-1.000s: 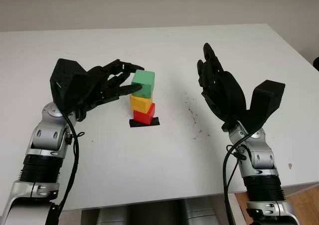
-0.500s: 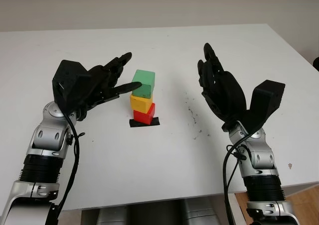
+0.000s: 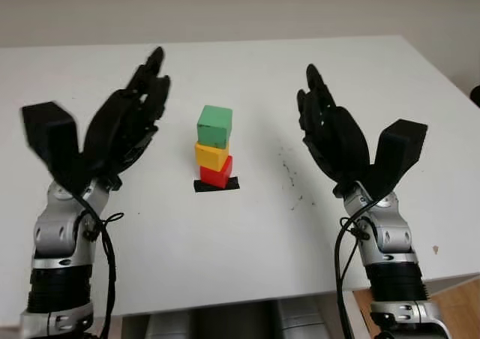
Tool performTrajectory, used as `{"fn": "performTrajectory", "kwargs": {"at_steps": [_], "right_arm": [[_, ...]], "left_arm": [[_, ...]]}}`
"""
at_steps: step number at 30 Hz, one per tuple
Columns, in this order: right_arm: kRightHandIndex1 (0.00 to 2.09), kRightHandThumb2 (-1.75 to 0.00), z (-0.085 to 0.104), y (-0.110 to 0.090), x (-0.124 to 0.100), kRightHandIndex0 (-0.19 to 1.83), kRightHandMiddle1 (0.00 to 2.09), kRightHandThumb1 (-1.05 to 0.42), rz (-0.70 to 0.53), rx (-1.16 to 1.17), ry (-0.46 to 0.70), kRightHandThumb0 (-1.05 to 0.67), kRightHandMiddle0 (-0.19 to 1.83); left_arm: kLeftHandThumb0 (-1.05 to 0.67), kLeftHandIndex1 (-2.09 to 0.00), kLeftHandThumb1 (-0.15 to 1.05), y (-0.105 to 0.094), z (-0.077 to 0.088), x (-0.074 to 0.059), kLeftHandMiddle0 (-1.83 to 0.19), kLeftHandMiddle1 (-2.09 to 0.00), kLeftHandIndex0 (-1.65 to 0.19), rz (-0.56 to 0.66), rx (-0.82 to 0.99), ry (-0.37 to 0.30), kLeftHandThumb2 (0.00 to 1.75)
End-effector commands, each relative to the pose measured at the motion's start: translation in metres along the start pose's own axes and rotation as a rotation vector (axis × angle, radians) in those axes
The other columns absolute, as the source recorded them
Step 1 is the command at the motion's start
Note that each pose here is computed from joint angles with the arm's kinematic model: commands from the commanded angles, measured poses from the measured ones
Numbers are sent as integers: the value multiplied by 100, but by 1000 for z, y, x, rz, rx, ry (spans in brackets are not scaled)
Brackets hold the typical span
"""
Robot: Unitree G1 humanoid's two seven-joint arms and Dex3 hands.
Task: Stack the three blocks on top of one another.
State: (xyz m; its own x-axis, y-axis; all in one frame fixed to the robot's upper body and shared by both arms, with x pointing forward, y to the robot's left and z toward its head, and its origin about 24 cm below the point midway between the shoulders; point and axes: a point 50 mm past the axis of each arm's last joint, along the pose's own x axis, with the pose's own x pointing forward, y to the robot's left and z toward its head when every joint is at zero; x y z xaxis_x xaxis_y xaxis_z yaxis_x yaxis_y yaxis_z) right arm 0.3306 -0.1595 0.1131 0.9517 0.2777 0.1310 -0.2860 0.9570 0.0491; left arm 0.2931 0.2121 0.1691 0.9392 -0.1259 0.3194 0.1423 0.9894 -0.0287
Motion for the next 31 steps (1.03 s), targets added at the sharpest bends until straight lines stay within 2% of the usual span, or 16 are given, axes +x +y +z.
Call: {"fn": "performTrajectory", "kwargs": {"at_steps": [1,5,9,12,21,31], "right_arm": [[0,-68,6,3,6,-19,0,-105,11,-6,-18,-74,-19],[0,-68,4,5,10,-19,0,-105,12,-19,-12,-74,-19],[0,-68,2,5,14,-19,0,-105,17,-21,-3,-74,-19],[0,-69,1,4,16,-19,0,-105,19,-25,7,-71,-19],[0,-71,-8,3,19,-19,0,-105,17,-36,41,-69,-19],[0,-69,-11,6,17,-19,0,-105,14,-38,37,-73,-19]], "left_arm": [[-89,0,105,4,8,-9,19,0,19,68,1,-68,64],[-85,0,105,10,8,-22,19,0,19,201,119,-110,67],[-84,0,105,12,-5,-34,19,0,19,261,246,-77,57],[-82,0,105,13,-17,-40,19,0,19,279,321,-34,57],[-80,0,105,11,-48,-45,19,0,19,297,313,63,61],[-75,0,105,18,-53,-42,19,0,19,255,282,81,64]]}}
